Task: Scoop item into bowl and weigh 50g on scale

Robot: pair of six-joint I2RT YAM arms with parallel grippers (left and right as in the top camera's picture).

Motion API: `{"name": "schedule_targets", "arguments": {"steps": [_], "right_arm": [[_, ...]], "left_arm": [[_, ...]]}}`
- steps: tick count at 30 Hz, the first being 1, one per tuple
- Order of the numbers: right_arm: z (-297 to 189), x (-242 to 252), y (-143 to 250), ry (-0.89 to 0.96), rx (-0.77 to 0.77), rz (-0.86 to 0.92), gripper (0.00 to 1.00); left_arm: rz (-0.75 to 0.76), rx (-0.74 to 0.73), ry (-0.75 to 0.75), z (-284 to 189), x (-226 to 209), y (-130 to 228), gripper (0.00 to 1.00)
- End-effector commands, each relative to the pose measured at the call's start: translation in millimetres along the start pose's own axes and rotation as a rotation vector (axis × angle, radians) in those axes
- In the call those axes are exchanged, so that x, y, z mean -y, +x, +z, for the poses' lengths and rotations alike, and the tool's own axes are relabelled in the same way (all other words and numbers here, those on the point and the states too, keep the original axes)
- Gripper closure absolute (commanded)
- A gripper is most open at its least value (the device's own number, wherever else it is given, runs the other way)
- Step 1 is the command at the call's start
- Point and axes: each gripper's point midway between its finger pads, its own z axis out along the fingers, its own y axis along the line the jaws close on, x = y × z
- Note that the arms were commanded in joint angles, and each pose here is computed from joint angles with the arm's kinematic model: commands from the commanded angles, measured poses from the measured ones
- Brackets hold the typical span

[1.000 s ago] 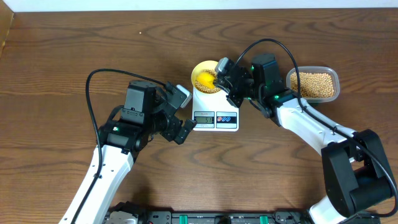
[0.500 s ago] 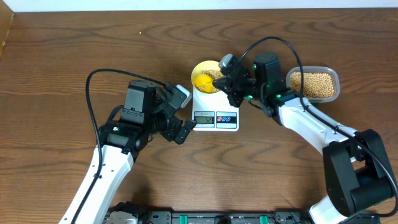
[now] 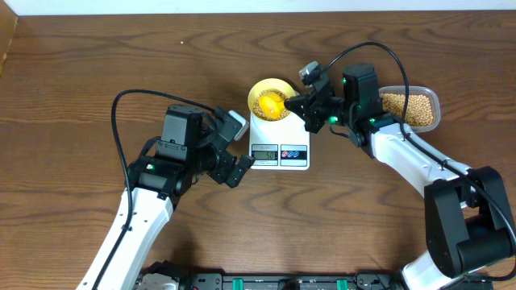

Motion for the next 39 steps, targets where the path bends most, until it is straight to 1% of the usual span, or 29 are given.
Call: {"name": "schedule_targets", "arguments": {"steps": [1, 12, 17, 29, 34, 39], "right_arm": [[-1, -1, -4, -0.025, 0.016, 0.060, 0.99], [-4, 3, -23, -0.019, 0.087, 0.047, 0.99], [-8, 7, -32, -0.018, 0.123, 0.084, 0.99], [-11, 5, -40, -0.033, 0.149, 0.060, 0.99], [-20, -1, -57, -0.037, 0.197, 0.060, 0.99], [-40, -4, -75, -0.026, 0.244, 0.070, 0.99]], "left_arm": [[-0.013, -0.012, -0.005, 0, -2, 3, 0.03], [-0.013, -0.012, -0.005, 0, -2, 3, 0.03], [-0.013, -0.012, -0.005, 0, -2, 3, 0.03], [-0.013, -0.012, -0.005, 0, -2, 3, 0.03], [-0.013, -0.012, -0.005, 0, -2, 3, 0.03], [-0.013, -0.012, -0.005, 0, -2, 3, 0.03]]}}
